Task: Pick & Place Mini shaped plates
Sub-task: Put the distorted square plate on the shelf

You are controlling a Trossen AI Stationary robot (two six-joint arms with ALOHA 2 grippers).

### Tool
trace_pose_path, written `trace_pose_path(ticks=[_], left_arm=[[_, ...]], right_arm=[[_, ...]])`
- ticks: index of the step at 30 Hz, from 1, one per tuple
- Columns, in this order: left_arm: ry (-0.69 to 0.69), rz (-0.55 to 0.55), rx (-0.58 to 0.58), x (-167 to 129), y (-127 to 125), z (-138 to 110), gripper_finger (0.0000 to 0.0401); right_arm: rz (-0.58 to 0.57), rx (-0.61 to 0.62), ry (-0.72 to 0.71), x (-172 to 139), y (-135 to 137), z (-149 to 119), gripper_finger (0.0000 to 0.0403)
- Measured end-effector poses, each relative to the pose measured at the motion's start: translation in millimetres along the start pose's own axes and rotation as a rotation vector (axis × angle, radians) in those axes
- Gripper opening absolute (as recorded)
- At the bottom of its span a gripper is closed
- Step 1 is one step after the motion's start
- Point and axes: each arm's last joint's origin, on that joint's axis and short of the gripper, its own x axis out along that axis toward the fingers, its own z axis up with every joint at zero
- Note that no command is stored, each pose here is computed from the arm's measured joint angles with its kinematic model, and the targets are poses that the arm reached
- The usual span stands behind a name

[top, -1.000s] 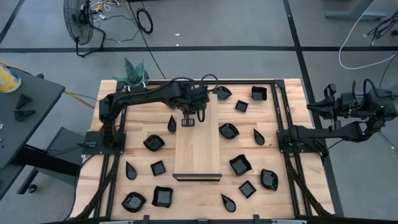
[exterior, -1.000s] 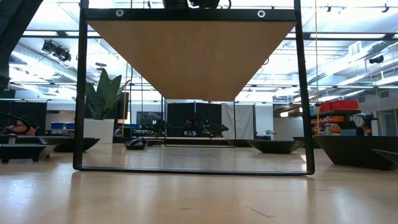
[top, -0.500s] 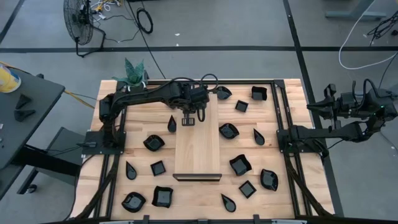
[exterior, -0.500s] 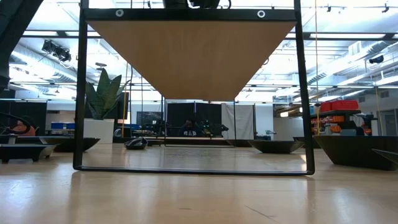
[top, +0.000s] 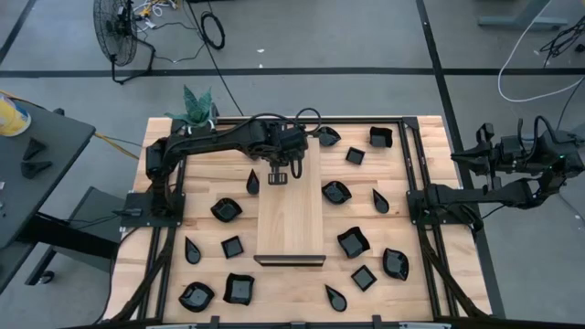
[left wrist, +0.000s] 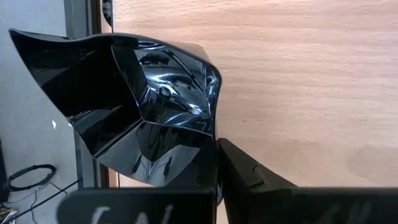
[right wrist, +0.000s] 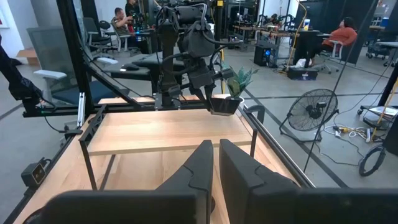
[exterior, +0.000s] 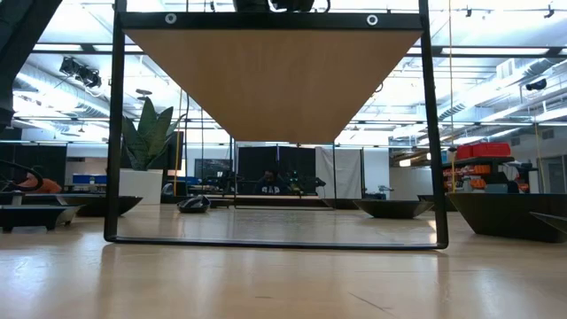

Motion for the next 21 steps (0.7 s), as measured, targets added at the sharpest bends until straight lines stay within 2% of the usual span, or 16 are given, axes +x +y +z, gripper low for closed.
trace_pose_path(ticks=[21], left_arm=[[0.039, 0.000, 0.038, 8.7, -3.4, 0.2, 0.0007]], right_arm=[[0.001, 0.000, 0.000, 0.0, 0.0, 0.0, 0.0034]])
